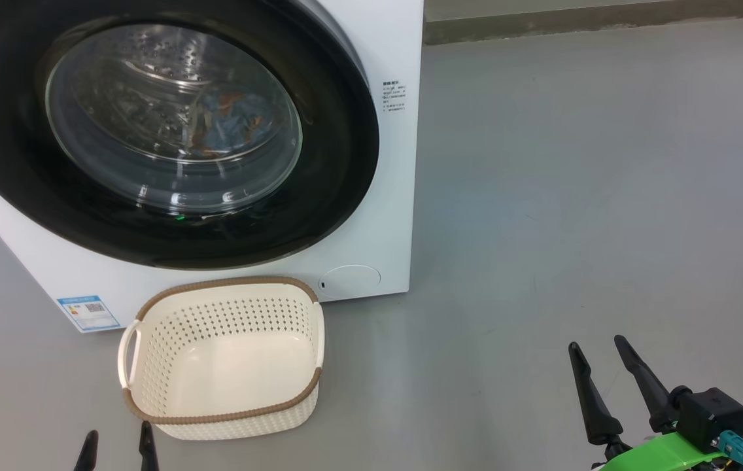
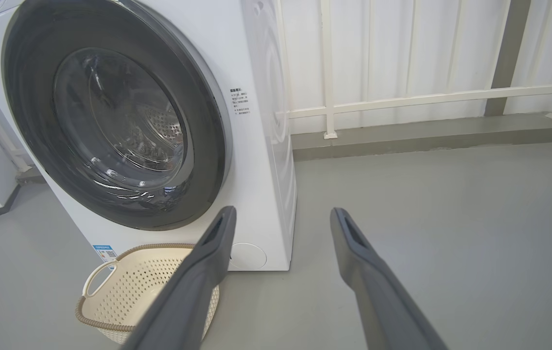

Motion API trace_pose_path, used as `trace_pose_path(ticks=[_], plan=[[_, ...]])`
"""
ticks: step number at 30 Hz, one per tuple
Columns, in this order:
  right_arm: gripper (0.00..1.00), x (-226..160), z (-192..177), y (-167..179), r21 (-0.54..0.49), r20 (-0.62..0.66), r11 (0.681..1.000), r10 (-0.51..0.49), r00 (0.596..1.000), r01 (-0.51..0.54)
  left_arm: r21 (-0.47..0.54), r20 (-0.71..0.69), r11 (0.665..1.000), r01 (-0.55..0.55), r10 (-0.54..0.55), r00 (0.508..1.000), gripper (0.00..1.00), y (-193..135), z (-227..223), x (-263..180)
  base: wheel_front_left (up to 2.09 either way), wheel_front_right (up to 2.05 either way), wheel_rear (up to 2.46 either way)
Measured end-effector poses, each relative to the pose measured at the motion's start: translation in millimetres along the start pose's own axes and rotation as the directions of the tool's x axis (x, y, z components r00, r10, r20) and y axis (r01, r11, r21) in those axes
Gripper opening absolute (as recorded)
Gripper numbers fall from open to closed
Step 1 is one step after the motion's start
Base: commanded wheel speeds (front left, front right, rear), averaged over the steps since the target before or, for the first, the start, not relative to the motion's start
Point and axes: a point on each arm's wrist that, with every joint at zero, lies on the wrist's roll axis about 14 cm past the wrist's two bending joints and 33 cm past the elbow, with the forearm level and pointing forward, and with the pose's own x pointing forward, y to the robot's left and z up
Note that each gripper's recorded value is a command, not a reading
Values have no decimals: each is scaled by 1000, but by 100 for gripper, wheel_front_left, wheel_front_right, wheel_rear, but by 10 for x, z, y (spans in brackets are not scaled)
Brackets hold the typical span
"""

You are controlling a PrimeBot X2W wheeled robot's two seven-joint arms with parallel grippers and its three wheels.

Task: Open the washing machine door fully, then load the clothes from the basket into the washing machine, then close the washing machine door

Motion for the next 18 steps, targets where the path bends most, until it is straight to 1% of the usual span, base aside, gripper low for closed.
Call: trace_pose_path(ticks=[16,17,18], plan=[[100,20,24,3,-7,8,1000,0,1000,0,9,16,1000,3,-3,1000,100,6,51,8,0,0,0],[0,14,-9,6,-5,-2,1000,1,1000,-1,7,7,1000,3,-3,1000,0,4,24,3,0,0,0],[0,1,-61,6,-2,-19,1000,-1,1000,1,4,-8,1000,1,-1,1000,0,1,-25,-10,0,0,0]])
